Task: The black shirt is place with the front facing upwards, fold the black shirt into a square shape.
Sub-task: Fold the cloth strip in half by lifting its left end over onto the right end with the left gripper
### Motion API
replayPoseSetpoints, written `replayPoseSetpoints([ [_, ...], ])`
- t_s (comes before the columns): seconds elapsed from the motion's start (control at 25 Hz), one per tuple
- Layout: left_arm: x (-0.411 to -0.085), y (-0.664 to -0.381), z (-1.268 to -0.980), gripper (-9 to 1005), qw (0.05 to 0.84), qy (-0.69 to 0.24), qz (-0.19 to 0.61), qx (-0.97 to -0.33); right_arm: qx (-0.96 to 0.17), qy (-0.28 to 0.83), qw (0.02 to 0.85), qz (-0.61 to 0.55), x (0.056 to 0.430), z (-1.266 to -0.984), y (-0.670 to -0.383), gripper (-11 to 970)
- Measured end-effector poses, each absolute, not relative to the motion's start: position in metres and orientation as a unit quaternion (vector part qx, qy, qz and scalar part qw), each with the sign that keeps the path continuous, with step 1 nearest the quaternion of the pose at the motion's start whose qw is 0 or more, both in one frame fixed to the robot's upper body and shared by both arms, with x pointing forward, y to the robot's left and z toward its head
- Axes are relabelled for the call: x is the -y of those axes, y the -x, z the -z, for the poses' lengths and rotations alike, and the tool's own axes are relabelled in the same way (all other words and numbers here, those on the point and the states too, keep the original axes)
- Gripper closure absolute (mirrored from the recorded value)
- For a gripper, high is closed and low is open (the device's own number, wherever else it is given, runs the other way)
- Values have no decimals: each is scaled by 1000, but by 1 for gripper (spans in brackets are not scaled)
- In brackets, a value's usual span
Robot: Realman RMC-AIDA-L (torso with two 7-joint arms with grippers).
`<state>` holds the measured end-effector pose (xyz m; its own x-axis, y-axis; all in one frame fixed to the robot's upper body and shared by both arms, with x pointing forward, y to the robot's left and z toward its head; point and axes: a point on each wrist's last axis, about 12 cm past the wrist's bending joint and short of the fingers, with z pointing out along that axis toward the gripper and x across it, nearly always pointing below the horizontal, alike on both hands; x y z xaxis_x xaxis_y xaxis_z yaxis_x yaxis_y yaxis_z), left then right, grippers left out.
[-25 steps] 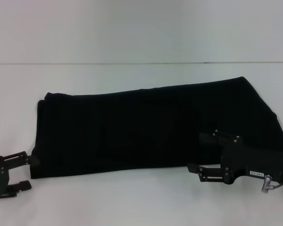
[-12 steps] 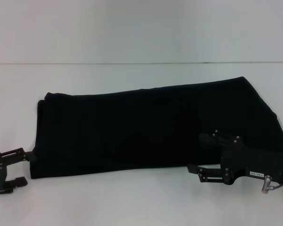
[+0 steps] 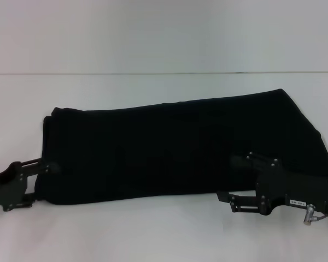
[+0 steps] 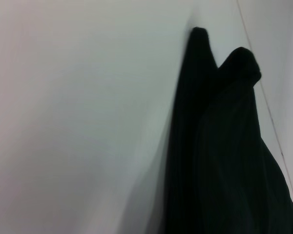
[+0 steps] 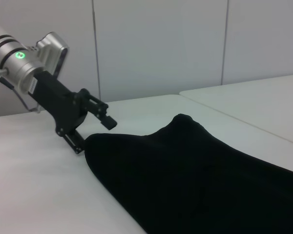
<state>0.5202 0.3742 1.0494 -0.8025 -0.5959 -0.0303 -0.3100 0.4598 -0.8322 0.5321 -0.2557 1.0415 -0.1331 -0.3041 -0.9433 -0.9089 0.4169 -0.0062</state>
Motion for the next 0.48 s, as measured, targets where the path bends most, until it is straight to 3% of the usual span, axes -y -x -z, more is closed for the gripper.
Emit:
replayPoseSetpoints([
  [0.48, -370, -532, -1055, 182, 167, 248, 434, -850, -687, 441, 488, -310, 256, -1041, -532, 37],
])
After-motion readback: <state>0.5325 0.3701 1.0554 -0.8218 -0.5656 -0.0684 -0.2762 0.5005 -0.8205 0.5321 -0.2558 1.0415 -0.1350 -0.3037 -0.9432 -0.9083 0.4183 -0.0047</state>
